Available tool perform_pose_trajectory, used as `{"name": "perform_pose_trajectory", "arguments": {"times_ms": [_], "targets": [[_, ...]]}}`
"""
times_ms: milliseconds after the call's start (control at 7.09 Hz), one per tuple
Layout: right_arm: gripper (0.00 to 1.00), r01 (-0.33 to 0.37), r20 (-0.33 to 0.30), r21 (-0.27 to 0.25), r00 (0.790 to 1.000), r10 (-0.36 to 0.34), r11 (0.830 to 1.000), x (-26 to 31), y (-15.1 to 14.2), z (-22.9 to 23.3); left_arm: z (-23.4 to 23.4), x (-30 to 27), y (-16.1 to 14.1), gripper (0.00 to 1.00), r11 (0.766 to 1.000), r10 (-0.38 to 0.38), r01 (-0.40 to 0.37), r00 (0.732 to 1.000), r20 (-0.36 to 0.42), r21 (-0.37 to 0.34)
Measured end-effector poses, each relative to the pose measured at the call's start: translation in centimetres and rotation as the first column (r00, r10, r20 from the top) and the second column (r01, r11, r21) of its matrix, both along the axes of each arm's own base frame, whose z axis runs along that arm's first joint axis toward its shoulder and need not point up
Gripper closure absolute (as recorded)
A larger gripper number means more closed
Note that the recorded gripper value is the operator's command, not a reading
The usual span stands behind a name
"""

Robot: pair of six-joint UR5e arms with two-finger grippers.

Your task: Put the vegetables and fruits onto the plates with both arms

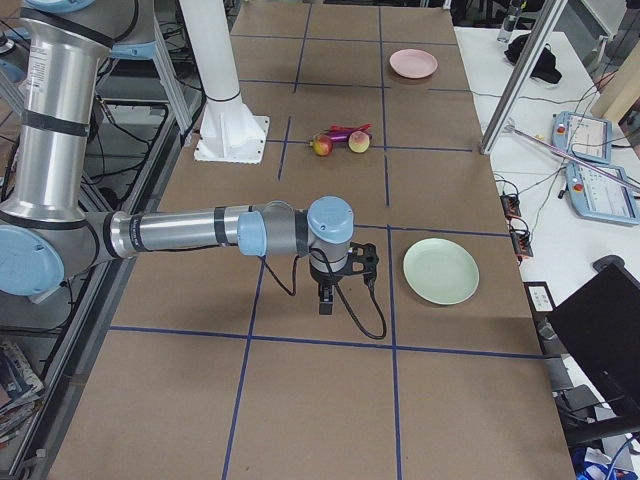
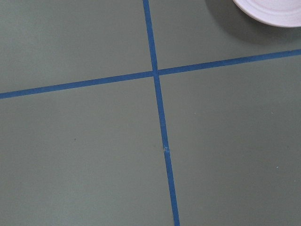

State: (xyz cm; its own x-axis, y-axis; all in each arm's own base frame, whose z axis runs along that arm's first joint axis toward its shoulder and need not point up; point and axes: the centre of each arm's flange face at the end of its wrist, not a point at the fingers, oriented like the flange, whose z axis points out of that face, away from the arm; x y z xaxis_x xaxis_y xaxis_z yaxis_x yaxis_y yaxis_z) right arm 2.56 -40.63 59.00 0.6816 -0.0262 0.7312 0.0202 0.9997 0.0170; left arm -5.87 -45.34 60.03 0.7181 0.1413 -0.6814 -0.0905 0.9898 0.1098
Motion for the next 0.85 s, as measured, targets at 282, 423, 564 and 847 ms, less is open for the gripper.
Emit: {"name": "perform_pose_trajectory", "arguments": {"times_ms": [282,423,564,847], "targets": [[0.0,0.001,-0.003,0.023,1.0,0.0,1.0,0.02,-0.12,0.47,0.58,0.18,0.09,0.0,1.0,0.006,-0.006,1.0,0.001,-0.006],[0.0,0.002,-0.004,0.026,1.0,-0.002,1.0,0.03,-0.05,0.75,0.68,0.2,0.08,0.0,1.0,0.007,-0.007,1.0,0.0,-0.005],[0.0,0.003,-0.001,0.026,1.0,-0.003,1.0,0.03,0.05,0.84,0.65,0.22,0.11,0.0,1.0,0.006,-0.006,1.0,-0.001,-0.003],[0.0,0.002,0.004,0.028,1.0,-0.003,1.0,-0.03,0.08,0.68,0.7,0.18,0.14,0.0,1.0,0.006,-0.006,1.0,-0.002,-0.004]]}}
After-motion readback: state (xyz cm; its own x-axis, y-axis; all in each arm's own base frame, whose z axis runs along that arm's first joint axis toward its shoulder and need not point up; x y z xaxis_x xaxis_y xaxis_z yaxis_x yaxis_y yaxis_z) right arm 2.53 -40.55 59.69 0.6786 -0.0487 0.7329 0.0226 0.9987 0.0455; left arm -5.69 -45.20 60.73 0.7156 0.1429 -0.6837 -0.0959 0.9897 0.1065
